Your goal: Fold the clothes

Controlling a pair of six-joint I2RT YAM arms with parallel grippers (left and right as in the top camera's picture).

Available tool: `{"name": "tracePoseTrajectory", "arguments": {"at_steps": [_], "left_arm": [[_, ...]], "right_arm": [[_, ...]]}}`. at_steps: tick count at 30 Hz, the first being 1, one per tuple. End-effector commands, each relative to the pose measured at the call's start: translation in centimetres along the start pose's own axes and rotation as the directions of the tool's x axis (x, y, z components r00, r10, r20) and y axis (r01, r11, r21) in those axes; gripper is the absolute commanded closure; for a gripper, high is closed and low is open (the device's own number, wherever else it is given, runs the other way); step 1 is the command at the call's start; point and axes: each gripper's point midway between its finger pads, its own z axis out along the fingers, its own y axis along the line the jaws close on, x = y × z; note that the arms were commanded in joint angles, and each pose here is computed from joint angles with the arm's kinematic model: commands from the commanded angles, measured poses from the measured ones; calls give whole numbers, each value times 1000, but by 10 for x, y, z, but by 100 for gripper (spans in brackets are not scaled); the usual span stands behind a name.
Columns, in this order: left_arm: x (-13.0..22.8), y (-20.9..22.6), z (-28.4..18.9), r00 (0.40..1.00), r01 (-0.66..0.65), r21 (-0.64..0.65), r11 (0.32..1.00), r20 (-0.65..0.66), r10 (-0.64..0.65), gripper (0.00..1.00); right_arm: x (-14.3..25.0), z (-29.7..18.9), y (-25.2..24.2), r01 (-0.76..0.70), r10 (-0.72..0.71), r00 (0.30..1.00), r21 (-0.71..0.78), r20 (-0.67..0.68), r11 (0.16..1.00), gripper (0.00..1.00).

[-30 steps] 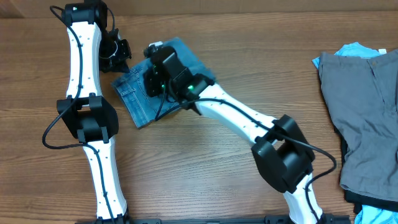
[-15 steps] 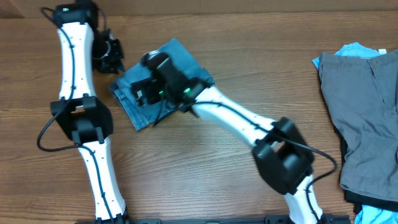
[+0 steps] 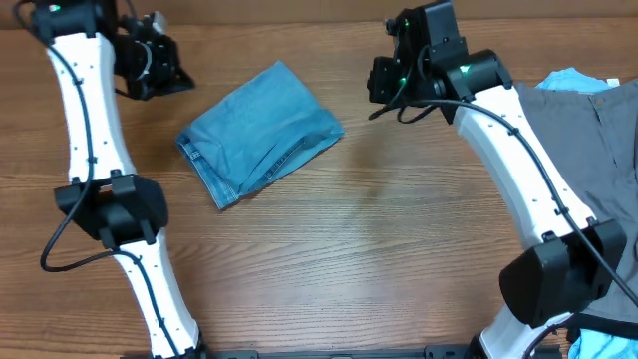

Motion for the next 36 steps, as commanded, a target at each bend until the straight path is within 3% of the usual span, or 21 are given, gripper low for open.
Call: {"name": "tracePoseTrajectory", "arguments": {"at_steps": [1, 4, 5, 6, 7, 8, 10, 16, 20, 22, 24, 29, 32, 36], "left_arm": [[7, -25, -2, 997, -78, 9, 997, 3, 78, 96], [15, -34, -8, 995, -96, -97, 991, 19, 99, 96], [19, -38, -12, 993, -111, -133, 985, 28, 116, 96], [26, -43, -21, 991, -120, -176, 977, 41, 129, 96], [33, -48, -31, 989, -124, -221, 967, 57, 139, 96], [42, -53, -40, 987, -123, -258, 958, 72, 146, 96], [57, -60, -51, 985, -115, -304, 946, 87, 148, 96], [111, -70, -25, 988, -152, -359, 921, -52, 143, 90], [108, -75, 18, 980, -201, -341, 919, -72, 188, 79], [99, -90, 32, 972, -232, -303, 924, -32, 234, 81], [86, -105, 41, 959, -264, -279, 923, 29, 283, 96], [59, -135, 65, 929, -313, -185, 932, 147, 341, 96], [62, -135, 85, 940, -312, -114, 943, 108, 324, 96], [69, -117, 122, 957, -286, -110, 952, 16, 289, 96]], "right_arm": [[-1, -7, -21, 16, -16, 1000, 0, -25, 1000, 92], [-1, -14, -55, -43, 46, 998, 65, -39, 997, 90], [-1, -18, -66, -67, 70, 997, 80, -42, 995, 82], [-1, -22, -79, -95, 99, 994, 98, -43, 991, 56], [-2, -25, -89, -116, 122, 992, 110, -43, 987, 49], [-1, -29, -100, -142, 148, 988, 125, -44, 982, 35], [-1, -35, -116, -176, 184, 982, 144, -41, 974, 0], [-4, -45, -140, -228, 234, 972, 169, -21, 959, 0], [-4, -45, -141, -230, 237, 971, 170, -20, 958, 0], [-4, -46, -142, -230, 237, 971, 170, -20, 958, 0], [-4, -45, -141, -230, 237, 971, 170, -20, 958, 0], [-4, -46, -142, -230, 237, 971, 170, -20, 958, 0], [-4, -45, -141, -230, 237, 971, 170, -20, 958, 0], [-4, -46, -142, -230, 237, 971, 170, -20, 958, 0]]}}
